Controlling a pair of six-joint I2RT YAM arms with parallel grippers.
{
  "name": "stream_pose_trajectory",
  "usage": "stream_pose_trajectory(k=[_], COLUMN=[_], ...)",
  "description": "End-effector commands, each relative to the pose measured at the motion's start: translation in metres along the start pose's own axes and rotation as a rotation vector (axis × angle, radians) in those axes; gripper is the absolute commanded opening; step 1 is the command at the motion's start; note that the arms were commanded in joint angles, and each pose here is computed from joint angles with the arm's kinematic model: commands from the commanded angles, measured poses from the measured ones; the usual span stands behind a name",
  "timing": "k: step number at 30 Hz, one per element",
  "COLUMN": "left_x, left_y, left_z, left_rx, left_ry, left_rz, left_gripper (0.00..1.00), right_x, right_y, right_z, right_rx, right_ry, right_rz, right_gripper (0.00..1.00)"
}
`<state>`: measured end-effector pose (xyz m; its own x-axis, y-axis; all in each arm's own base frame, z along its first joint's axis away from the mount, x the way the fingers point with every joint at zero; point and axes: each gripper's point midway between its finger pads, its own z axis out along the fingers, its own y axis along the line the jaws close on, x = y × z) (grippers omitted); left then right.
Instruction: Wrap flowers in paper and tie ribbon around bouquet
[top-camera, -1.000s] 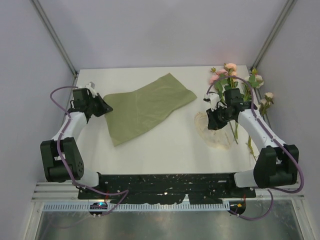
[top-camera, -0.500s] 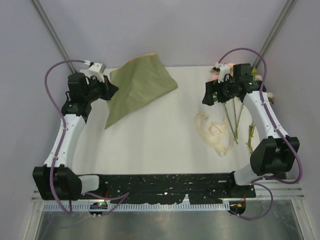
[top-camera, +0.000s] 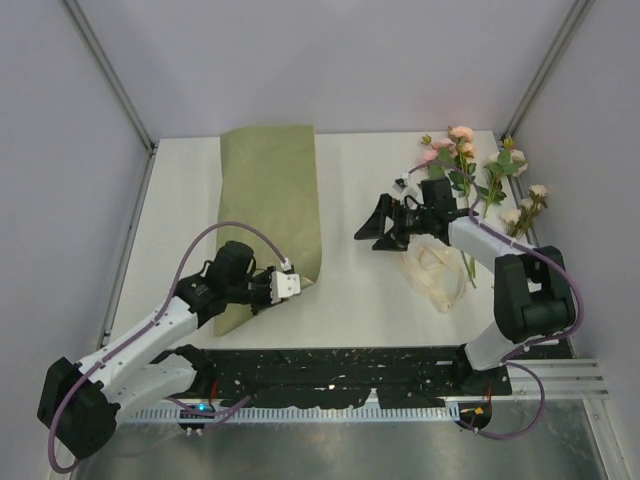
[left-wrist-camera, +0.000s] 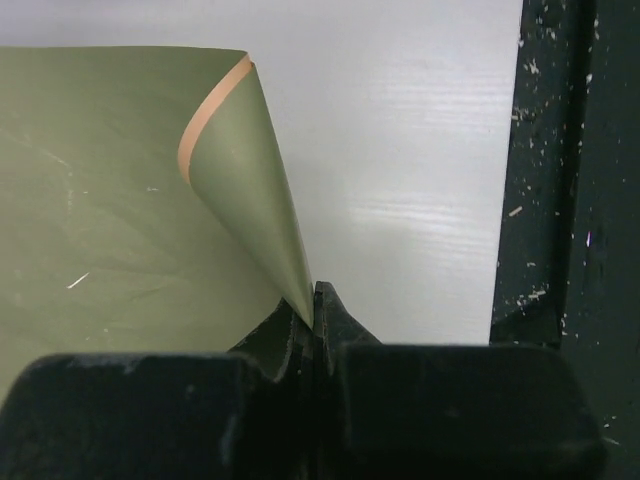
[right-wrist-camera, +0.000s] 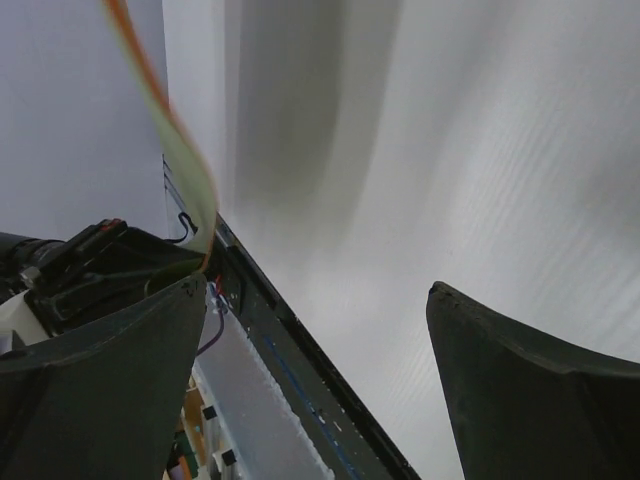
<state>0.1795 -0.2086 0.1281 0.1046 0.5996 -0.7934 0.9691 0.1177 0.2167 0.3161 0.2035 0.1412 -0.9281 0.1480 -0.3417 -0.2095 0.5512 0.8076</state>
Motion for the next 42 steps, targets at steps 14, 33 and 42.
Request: stream_pose_trajectory(k=[14,33,42], left_x=[-0.027,-0.024,-0.02], left_y=[0.011,0.021,0.02], left_z=[0.004,0.002,0.003], left_rx=[-0.049,-0.052,-0.056], left_ry=[-0.165,-0.129,-0.124], left_rz=[0.056,0.218,0.228], left_gripper=[0.0,0.0,0.0], right_x=[0.029,0.11,0.119], right_y=[0.069,0.11,0.11], right_z=[0.044,0.025,0.043], right_rx=[-0.255,-0.41,-0.458], right_ry=[0.006,0.272,0.284], right_rz=[-0.559,-1.376,-1.353], right_gripper=[0.93,0.78,0.06])
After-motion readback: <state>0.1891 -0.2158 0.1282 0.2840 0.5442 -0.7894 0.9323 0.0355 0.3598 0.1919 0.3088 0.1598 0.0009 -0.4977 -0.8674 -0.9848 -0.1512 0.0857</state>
